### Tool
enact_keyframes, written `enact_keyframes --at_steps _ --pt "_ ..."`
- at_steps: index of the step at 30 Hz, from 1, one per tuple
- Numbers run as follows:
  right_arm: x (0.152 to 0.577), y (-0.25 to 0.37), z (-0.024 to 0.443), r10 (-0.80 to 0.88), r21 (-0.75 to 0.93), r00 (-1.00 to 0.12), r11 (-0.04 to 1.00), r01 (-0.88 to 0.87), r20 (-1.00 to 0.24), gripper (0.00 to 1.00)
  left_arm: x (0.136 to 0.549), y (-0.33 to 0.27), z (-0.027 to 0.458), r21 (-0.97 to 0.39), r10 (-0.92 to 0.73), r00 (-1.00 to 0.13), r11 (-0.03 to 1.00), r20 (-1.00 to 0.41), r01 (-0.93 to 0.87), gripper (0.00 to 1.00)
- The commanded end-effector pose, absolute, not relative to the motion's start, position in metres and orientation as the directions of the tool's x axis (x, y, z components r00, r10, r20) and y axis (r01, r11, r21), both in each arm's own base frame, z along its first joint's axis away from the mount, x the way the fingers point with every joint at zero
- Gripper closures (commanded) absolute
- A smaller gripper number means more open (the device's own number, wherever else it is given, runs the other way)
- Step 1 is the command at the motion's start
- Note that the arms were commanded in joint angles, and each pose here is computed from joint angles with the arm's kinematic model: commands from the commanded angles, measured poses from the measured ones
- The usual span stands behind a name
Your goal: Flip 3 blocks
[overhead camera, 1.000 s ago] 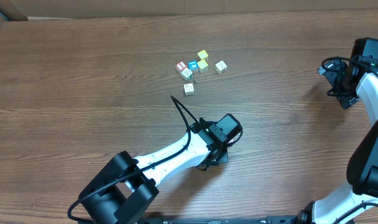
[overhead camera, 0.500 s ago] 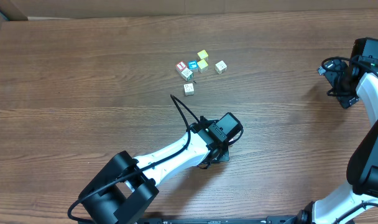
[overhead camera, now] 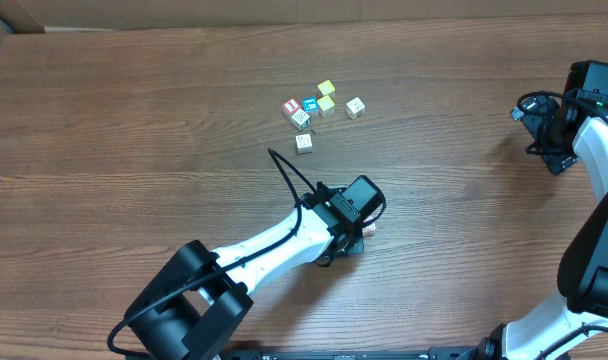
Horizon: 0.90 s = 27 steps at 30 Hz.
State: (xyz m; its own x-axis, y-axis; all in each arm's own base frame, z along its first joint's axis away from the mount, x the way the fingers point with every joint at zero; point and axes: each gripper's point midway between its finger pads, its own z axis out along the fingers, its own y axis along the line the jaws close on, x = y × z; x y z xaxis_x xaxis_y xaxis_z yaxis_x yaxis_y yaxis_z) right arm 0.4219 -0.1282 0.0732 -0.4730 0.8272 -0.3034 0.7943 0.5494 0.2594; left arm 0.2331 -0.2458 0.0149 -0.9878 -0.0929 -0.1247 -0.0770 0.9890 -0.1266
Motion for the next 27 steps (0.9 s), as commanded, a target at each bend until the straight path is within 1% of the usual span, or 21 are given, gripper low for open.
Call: enact_keyframes --at_steps 1,4,6,9,10,12,14,16,21,27 --pt "0.429 -0.131 0.097 0.824 0.297 -0.449 0.55 0.781 -0.345 0.0 0.236 -0.245 0.015 -0.125 -0.064 -0.989 0.991 -0.134 -0.047 0.96" --pt "0.429 -0.131 0.097 0.824 0.297 -0.449 0.55 0.781 -0.345 0.0 0.231 -0.257 0.021 -0.178 -0.001 -0.995 0.984 -0.103 0.017 0.96" --pt "0.429 -0.132 0.097 0.824 0.296 -0.449 0.55 0.781 -0.345 0.0 0.233 -0.264 0.033 -0.204 0.036 -0.993 0.977 -0.11 0.058 0.96" --pt "0.429 -0.131 0.097 0.824 0.297 -0.449 0.55 0.781 -0.345 0.0 0.237 -0.267 0.056 -0.229 0.033 -0.989 0.971 -0.143 0.066 0.96" --pt "0.429 -0.131 0.097 0.824 0.297 -0.449 0.55 0.781 -0.345 0.0 0.242 -0.268 0.072 -0.248 0.031 -0.983 0.966 -0.181 0.076 0.96" --pt "0.429 -0.131 0.097 0.824 0.297 -0.449 0.55 0.781 -0.345 0.0 0.248 -0.26 0.086 -0.245 0.01 -0.975 0.967 -0.223 0.066 0.96" --pt "0.429 -0.131 0.097 0.824 0.297 -0.449 0.55 0.781 -0.345 0.0 0.254 -0.247 0.095 -0.222 -0.017 -0.967 0.974 -0.256 0.041 0.96" --pt "0.429 -0.132 0.097 0.824 0.296 -0.449 0.55 0.781 -0.345 0.0 0.265 -0.221 0.096 -0.155 -0.058 -0.958 0.988 -0.28 -0.015 0.96" --pt "0.429 -0.131 0.097 0.824 0.297 -0.449 0.55 0.781 -0.345 0.0 0.269 -0.196 0.078 -0.081 -0.096 -0.969 0.993 -0.226 -0.08 0.96" --pt "0.429 -0.131 0.097 0.824 0.297 -0.449 0.55 0.781 -0.345 0.0 0.273 -0.179 0.061 -0.023 -0.085 -0.979 0.996 -0.183 -0.082 0.96"
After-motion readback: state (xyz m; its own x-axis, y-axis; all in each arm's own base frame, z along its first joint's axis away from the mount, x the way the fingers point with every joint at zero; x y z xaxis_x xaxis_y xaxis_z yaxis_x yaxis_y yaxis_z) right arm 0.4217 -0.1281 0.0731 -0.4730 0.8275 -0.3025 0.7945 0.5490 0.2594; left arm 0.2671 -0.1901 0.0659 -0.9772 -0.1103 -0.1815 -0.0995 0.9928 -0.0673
